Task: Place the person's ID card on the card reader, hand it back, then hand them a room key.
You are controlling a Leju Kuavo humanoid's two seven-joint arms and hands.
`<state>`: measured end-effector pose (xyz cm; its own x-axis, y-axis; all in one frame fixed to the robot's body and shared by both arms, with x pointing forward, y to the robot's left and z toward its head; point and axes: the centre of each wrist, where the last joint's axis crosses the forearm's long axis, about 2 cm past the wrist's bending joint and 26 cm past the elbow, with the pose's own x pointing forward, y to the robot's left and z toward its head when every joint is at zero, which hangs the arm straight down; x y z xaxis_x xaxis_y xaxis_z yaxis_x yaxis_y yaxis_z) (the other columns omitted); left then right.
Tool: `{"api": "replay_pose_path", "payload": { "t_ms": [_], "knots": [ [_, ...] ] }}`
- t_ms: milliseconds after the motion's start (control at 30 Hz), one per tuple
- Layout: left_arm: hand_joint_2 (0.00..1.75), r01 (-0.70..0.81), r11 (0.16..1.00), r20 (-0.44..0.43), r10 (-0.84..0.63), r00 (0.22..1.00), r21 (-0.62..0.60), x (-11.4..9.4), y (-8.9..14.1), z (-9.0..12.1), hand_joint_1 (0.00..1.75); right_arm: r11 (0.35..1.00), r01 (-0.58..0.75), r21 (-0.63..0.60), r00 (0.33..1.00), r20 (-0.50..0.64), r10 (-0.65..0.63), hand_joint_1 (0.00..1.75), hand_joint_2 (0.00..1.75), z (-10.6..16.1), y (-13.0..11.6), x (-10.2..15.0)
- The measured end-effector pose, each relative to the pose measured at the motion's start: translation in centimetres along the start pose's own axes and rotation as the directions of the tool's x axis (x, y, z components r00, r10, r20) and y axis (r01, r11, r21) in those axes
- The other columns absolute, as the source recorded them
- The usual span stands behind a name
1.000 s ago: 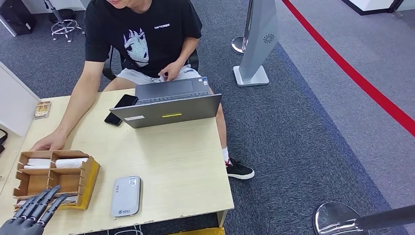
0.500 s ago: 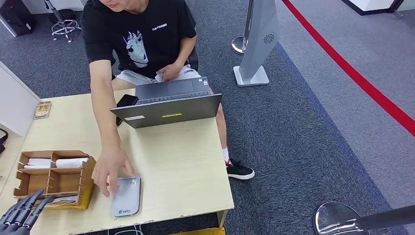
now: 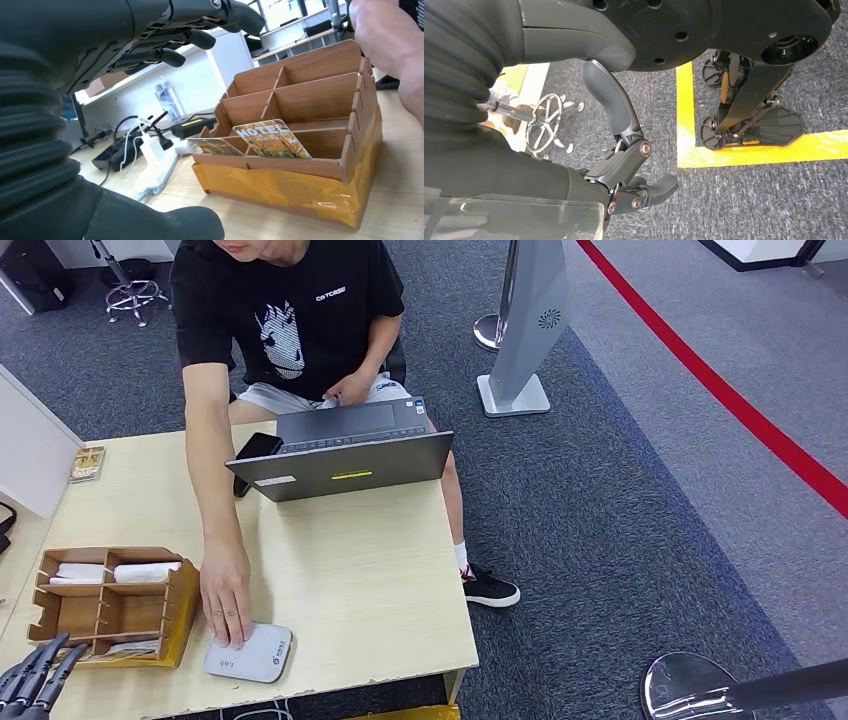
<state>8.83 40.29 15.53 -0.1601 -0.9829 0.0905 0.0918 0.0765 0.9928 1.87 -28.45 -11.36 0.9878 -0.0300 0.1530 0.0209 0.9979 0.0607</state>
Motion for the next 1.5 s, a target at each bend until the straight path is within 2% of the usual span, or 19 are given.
{"api": "replay_pose_path", "payload": {
  "t_ms": [233,500,833,1067,1500],
  "knots": [
    [1.75,0.007,1.000,-0.001,-0.007,1.000,0.015,-0.1,-0.1,-0.3,0.00,1.000,-0.001,0.000,1.000,0.001,0.001,0.00,1.75,0.0,0.0,0.0],
    [1.75,0.018,0.998,0.046,-0.021,0.999,0.063,-0.4,-0.1,-1.1,0.00,1.000,-0.002,0.001,1.000,0.008,0.002,0.00,1.75,0.0,0.0,0.1],
    [1.75,0.030,0.998,0.130,-0.037,0.991,0.057,-1.4,-0.3,-4.4,0.00,1.000,-0.026,0.003,0.999,0.023,0.026,0.00,1.75,0.0,0.1,0.5],
    [1.75,0.022,0.999,0.113,-0.024,0.993,0.025,-1.7,-1.0,-5.4,0.00,0.999,-0.043,0.002,0.999,0.031,0.043,0.00,1.75,-0.1,0.1,0.7],
    [1.75,0.022,0.999,0.084,-0.024,0.996,0.026,-2.1,-1.7,-5.7,0.00,0.999,-0.045,0.000,0.998,0.034,0.045,0.00,1.75,-0.1,0.1,0.9]
  ]
}}
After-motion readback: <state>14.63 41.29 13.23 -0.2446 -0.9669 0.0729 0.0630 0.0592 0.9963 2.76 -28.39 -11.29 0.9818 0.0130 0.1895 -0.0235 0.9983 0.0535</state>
